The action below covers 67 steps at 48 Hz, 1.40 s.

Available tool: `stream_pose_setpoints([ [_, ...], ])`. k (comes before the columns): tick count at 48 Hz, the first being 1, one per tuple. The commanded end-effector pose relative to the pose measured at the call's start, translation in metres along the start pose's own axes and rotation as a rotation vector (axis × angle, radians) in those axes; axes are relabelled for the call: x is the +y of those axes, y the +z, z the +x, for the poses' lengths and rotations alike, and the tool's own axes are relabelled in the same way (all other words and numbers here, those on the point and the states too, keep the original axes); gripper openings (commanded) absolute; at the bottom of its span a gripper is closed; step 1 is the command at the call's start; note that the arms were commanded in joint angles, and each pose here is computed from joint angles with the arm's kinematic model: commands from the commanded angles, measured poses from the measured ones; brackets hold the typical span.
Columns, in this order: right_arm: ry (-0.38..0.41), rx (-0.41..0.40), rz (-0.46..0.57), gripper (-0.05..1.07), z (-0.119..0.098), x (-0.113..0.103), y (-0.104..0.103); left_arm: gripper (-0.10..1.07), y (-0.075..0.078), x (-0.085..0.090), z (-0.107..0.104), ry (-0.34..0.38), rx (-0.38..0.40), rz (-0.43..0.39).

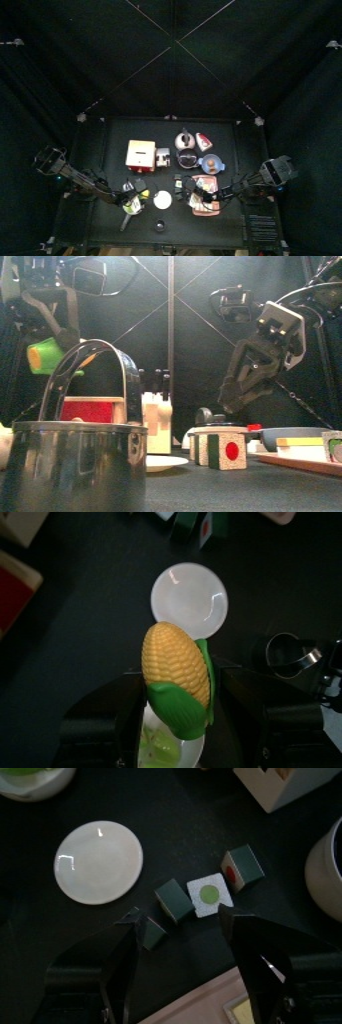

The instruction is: Remove corn husk

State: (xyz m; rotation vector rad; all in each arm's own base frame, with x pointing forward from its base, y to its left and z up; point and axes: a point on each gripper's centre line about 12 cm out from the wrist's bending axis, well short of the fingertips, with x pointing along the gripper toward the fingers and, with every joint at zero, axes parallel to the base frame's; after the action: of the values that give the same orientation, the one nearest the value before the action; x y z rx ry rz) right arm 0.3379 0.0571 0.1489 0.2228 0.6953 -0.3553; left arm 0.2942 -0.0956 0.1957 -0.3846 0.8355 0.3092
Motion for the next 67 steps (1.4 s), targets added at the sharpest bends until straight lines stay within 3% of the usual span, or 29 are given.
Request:
stream_pose_setpoints([
  [1,0.054,-0.07,0.002,0.91,-0.012,0.008,0.023,0.77,0.014,-0.005,-0.01,-0.074,-0.095,0.085],
  [9,0.103,-0.13,-0.032,0.91,-0.021,0.015,0.04,0.77,0.026,-0.011,-0.016,-0.21,-0.201,0.224],
  [17,0.109,-0.217,-0.103,0.91,-0.029,0.017,0.057,0.77,0.044,-0.006,-0.016,-0.307,-0.282,0.348],
  [29,0.078,-0.362,-0.159,0.91,-0.039,0.024,0.091,0.77,0.069,0.018,-0.012,-0.326,-0.358,0.506],
  [35,0.034,-0.395,-0.078,0.91,-0.044,0.022,0.105,0.77,0.078,0.022,-0.015,-0.333,-0.393,0.614],
  [46,0.044,-0.343,0.233,0.91,-0.047,0.023,0.116,0.77,0.075,0.017,-0.019,-0.347,-0.422,0.836],
  [59,0.077,-0.292,0.451,0.91,-0.028,0.029,0.11,0.77,0.076,0.018,-0.018,-0.326,-0.439,0.892],
  [67,0.1,-0.308,0.483,0.91,-0.022,0.035,0.116,0.77,0.073,0.019,-0.016,-0.322,-0.429,0.901],
])
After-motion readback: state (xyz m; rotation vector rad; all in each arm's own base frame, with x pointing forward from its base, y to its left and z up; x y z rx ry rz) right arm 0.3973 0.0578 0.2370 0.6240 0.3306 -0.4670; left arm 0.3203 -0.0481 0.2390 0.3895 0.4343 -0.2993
